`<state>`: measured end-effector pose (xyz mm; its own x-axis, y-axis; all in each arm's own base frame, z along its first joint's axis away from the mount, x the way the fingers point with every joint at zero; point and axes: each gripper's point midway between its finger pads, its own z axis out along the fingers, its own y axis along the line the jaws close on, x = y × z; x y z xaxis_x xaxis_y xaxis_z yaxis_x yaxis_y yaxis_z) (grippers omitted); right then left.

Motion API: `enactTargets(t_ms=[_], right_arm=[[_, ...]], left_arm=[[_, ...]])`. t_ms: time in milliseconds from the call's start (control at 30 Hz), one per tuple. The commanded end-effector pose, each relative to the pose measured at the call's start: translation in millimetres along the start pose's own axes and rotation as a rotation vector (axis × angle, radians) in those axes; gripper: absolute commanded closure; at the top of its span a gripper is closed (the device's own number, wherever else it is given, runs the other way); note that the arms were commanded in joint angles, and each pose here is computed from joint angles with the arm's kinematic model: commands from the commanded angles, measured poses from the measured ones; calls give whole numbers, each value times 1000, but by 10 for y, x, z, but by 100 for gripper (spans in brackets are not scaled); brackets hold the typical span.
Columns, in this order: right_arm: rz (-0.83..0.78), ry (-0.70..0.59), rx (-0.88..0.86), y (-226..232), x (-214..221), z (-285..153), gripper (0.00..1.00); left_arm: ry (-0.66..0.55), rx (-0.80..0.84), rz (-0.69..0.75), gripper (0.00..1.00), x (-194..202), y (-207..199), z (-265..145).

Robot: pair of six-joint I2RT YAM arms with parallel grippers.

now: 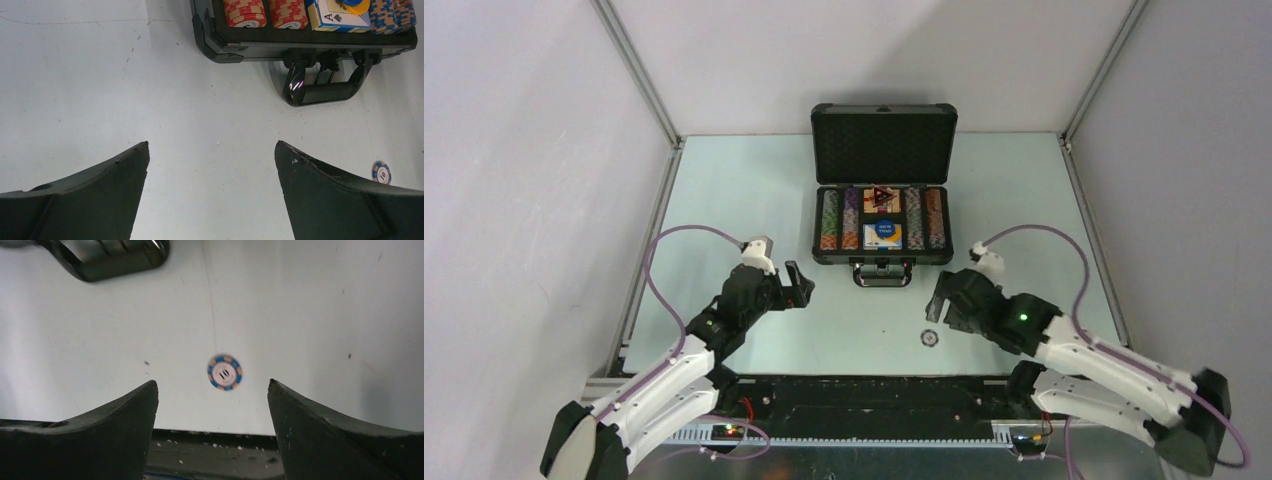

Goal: Pack up texas hold em set

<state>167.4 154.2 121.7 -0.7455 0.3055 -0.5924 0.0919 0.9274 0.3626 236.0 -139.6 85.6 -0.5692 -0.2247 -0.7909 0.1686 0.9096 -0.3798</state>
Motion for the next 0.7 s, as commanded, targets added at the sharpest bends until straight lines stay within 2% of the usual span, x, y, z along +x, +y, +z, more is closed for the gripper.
enactTargets(t_ms=[0, 233, 667], right_arm=[[56, 78, 146, -118, 353, 127, 17], [18, 173, 191, -41, 660, 310, 20], [-45, 263, 223, -12, 894, 665, 36]], left_arm=[[-25, -16, 12, 0, -65, 29, 10], [-22, -13, 14, 0, -66, 22, 12], [-22, -9, 13, 0, -58, 19, 7]])
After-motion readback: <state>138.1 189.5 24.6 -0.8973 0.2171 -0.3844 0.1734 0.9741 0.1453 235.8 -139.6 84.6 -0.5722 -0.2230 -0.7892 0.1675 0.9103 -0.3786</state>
